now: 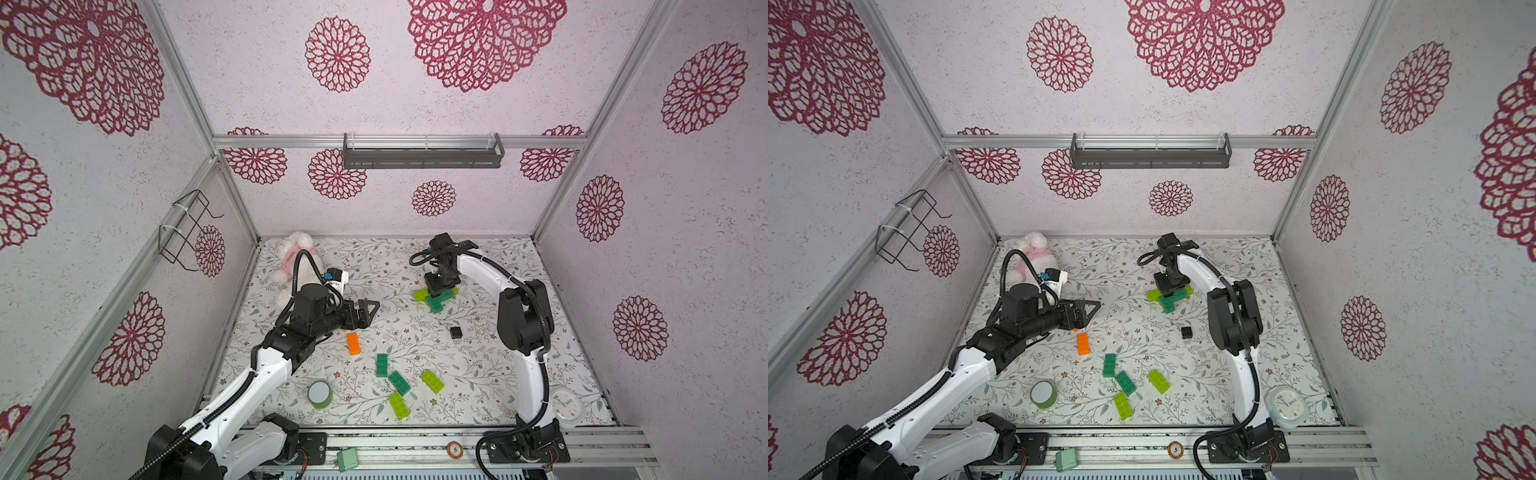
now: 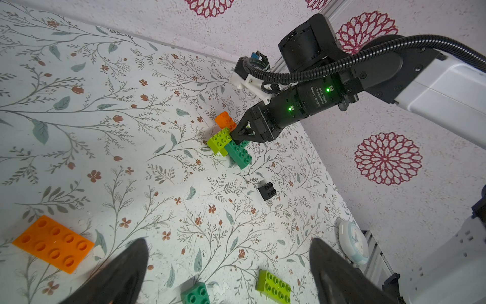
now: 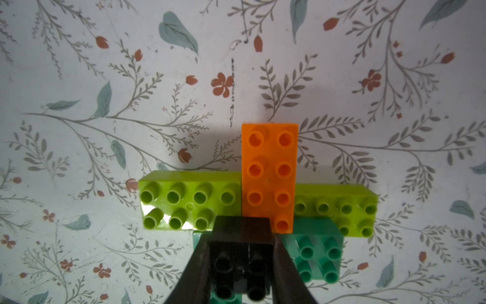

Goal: Assemble a small pinwheel with lego
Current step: Assemble the lego brick with the lego brick.

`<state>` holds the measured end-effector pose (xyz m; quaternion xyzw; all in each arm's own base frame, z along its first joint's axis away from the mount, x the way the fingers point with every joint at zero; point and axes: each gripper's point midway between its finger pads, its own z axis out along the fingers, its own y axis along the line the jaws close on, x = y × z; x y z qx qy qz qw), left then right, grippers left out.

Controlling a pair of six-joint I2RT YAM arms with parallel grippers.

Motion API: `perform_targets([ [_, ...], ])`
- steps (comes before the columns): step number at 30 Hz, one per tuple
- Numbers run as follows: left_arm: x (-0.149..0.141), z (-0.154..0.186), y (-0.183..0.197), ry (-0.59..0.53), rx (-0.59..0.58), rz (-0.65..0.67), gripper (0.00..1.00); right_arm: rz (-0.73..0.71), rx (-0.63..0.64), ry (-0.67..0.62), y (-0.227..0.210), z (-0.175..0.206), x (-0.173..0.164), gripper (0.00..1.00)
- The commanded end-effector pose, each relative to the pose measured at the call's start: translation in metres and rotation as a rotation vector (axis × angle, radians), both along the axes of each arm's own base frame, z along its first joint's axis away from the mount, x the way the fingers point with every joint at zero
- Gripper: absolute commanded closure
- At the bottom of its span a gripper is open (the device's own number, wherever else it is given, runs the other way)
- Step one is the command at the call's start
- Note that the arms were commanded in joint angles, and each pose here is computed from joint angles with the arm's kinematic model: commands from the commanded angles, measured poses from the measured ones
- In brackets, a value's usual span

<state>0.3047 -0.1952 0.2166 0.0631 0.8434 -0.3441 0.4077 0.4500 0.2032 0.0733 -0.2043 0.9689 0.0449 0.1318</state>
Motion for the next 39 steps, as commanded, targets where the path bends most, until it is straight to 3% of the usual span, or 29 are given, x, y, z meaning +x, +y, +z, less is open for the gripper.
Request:
perform_targets([
  [1, 0.007, 0.012, 0.000, -0.030, -0.012, 0.010, 0.03, -0.052, -0.084, 0.137, -0.027, -0.029, -0.022, 0.84],
  [18, 0.008, 0.013, -0.003, -0.024, -0.008, -0.011, 0.03, -0.035, -0.155, 0.235, -0.029, -0.044, -0.034, 0.86],
  [28, 0.007, 0.013, -0.005, -0.021, -0.016, -0.023, 0.03, -0.006, -0.106, 0.269, -0.013, -0.034, -0.043, 0.88],
  [39, 0.006, 0.013, -0.005, -0.026, -0.020, -0.020, 0.03, -0.026, -0.143, 0.238, -0.018, -0.015, -0.035, 0.88],
])
